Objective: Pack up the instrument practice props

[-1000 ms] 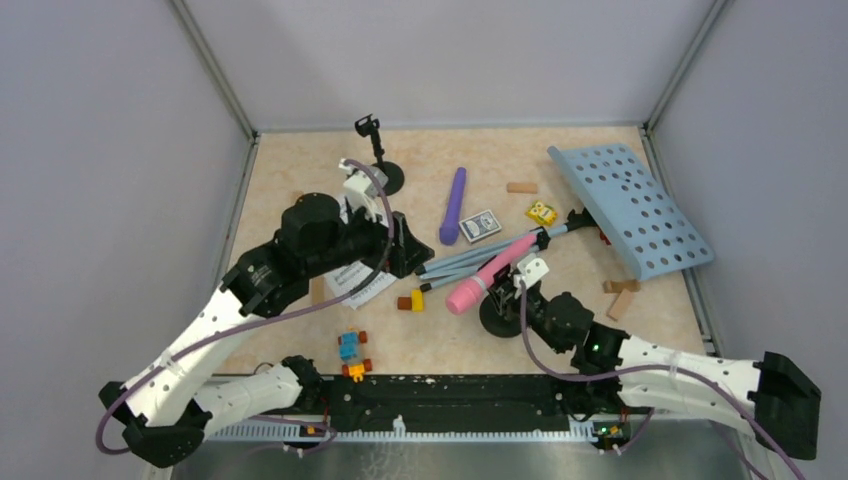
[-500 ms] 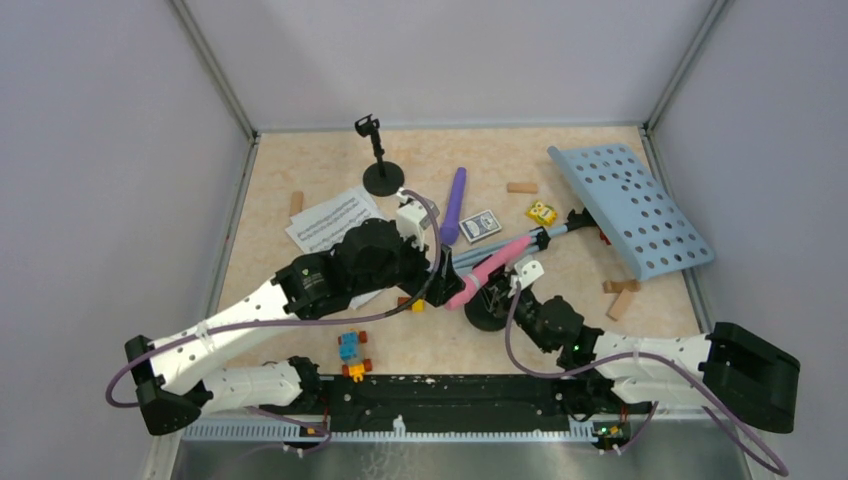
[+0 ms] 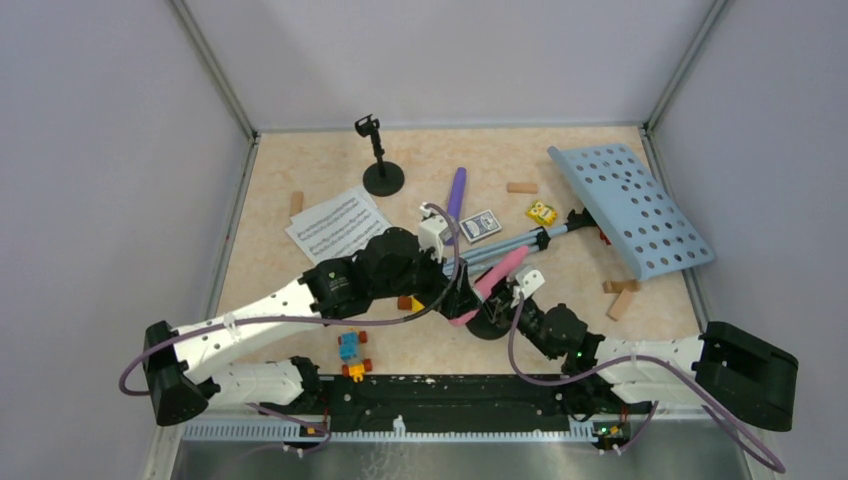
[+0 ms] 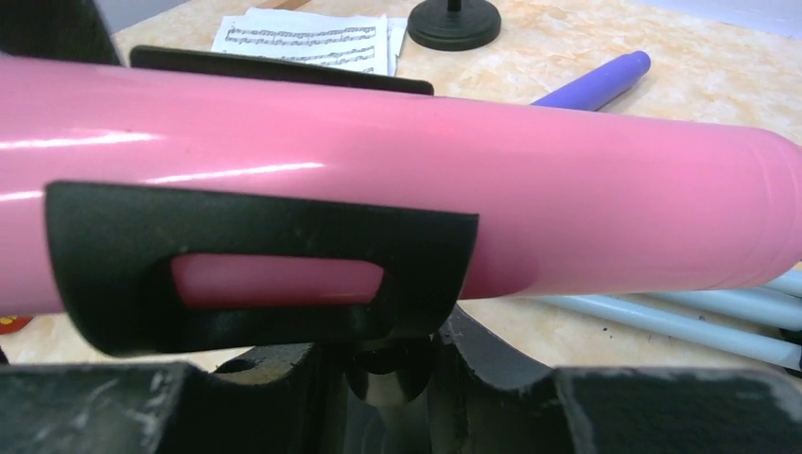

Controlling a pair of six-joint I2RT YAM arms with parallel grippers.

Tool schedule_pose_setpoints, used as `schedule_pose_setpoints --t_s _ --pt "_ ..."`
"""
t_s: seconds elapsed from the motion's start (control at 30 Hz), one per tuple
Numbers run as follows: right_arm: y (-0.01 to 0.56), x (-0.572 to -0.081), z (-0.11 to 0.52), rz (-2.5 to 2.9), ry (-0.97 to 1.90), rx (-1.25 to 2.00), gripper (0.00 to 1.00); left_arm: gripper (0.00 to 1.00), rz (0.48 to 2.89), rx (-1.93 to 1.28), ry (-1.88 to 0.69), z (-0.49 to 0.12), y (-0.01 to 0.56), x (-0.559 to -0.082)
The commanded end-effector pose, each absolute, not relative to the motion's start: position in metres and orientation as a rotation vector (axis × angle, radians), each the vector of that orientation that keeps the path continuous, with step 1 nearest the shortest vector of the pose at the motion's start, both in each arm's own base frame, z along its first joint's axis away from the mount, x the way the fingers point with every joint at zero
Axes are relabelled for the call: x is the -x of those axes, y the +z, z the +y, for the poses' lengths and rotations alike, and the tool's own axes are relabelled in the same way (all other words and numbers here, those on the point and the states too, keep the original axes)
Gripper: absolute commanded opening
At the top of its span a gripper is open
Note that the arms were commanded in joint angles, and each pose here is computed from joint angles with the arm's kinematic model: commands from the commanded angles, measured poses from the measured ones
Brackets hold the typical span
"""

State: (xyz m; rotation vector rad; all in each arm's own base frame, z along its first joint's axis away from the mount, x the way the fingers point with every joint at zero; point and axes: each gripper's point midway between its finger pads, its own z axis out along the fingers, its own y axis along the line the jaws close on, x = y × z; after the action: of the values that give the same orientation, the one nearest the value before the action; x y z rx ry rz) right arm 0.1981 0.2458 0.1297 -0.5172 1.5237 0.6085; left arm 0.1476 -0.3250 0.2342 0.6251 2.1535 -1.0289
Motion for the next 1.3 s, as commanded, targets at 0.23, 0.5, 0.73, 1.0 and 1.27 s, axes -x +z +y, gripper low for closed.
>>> schedule_pose_setpoints --t_s 0.23,0.5,0.73,1.0,1.27 --pt "0.178 -0.195 0.258 1.388 0.735 0.436 0.00 0.91 2.141 -0.781 -1.144 -0.348 0.233 -0.125" --pt "0.181 -0.190 0.261 1.375 0.737 0.493 0.00 0.88 2.143 -0.803 -1.105 -0.358 0.226 -0.133" --pt "0.174 -0.187 0.262 1.386 0.729 0.537 0.00 0.87 2.127 -0.820 -1.041 -0.363 0.230 -0.146" --pt "0.172 -0.188 0.256 1.392 0.710 0.528 0.00 0.60 2.111 -0.836 -0.989 -0.362 0.233 -0.153" --pt "0.176 -0.199 0.240 1.419 0.655 0.414 0.00 0.19 2.134 -0.866 -1.027 -0.357 0.225 -0.141"
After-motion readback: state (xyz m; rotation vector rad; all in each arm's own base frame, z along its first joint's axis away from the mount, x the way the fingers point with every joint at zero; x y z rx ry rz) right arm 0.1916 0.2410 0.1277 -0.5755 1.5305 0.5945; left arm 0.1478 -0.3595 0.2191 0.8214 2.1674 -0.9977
